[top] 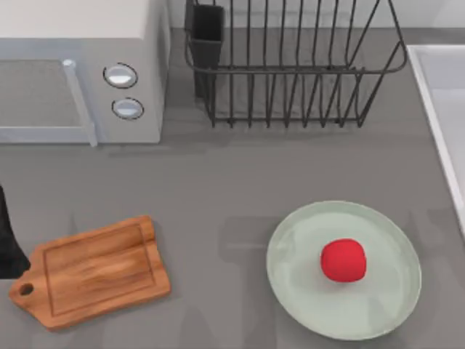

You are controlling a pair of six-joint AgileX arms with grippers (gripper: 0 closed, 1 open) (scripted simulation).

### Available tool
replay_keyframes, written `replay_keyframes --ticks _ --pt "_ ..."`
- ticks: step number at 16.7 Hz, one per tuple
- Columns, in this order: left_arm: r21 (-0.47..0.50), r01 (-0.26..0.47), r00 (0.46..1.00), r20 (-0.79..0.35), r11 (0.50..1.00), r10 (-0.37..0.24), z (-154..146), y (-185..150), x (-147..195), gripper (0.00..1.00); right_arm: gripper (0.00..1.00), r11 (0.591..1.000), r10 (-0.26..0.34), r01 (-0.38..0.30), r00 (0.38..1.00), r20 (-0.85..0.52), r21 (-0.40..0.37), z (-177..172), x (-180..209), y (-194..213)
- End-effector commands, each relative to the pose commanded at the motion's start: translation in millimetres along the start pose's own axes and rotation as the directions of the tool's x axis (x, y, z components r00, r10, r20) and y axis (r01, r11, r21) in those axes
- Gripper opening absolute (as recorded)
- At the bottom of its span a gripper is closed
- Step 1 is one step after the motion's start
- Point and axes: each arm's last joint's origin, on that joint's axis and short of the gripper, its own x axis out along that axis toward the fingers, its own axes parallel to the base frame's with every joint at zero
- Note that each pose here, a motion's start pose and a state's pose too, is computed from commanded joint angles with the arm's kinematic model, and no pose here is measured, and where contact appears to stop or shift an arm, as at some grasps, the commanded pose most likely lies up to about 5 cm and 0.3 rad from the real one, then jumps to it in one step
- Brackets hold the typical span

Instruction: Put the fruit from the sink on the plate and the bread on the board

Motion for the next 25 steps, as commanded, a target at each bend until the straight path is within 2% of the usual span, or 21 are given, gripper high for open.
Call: replay_keyframes --ticks 3,6,8,14,16,19,21,23,25 --pt "0.000 0.000 1.000 0.000 1.000 0.000 0 0 0 1.00 1.00 0.996 -0.053 0.066 0.977 0.206 -0.060 -34 -1 -16" --pt "0.000 0.000 1.000 0.000 1.000 0.000 0 0 0 1.00 1.00 0.986 -0.094 0.134 0.938 0.332 -0.100 -53 3 -26" --pt "0.000 0.000 1.000 0.000 1.000 0.000 0 0 0 1.00 1.00 0.981 -0.106 0.157 0.924 0.368 -0.111 -58 5 -29" --pt "0.001 0.000 1.000 -0.001 1.000 0.000 0 0 0 1.00 1.00 0.981 -0.107 0.159 0.923 0.370 -0.112 -59 5 -29" --pt "0.030 -0.018 0.999 -0.030 0.999 0.019 5 2 0 1.00 1.00 0.981 -0.107 0.159 0.923 0.370 -0.112 -59 5 -29" --pt "0.148 -0.063 0.986 -0.145 0.987 0.085 20 10 4 1.00 1.00 0.981 -0.107 0.159 0.923 0.370 -0.112 -59 5 -29" --pt "0.263 -0.069 0.954 -0.265 0.962 0.141 32 18 10 1.00 1.00 0.981 -0.107 0.159 0.923 0.370 -0.112 -59 5 -29" --pt "0.374 -0.028 0.893 -0.407 0.927 0.191 45 29 22 1.00 1.00 0.981 -0.107 0.159 0.923 0.370 -0.112 -59 5 -29" --pt "0.453 0.070 0.803 -0.555 0.889 0.220 56 42 39 1.00 1.00 0.981 -0.107 0.159 0.923 0.370 -0.112 -59 5 -29"
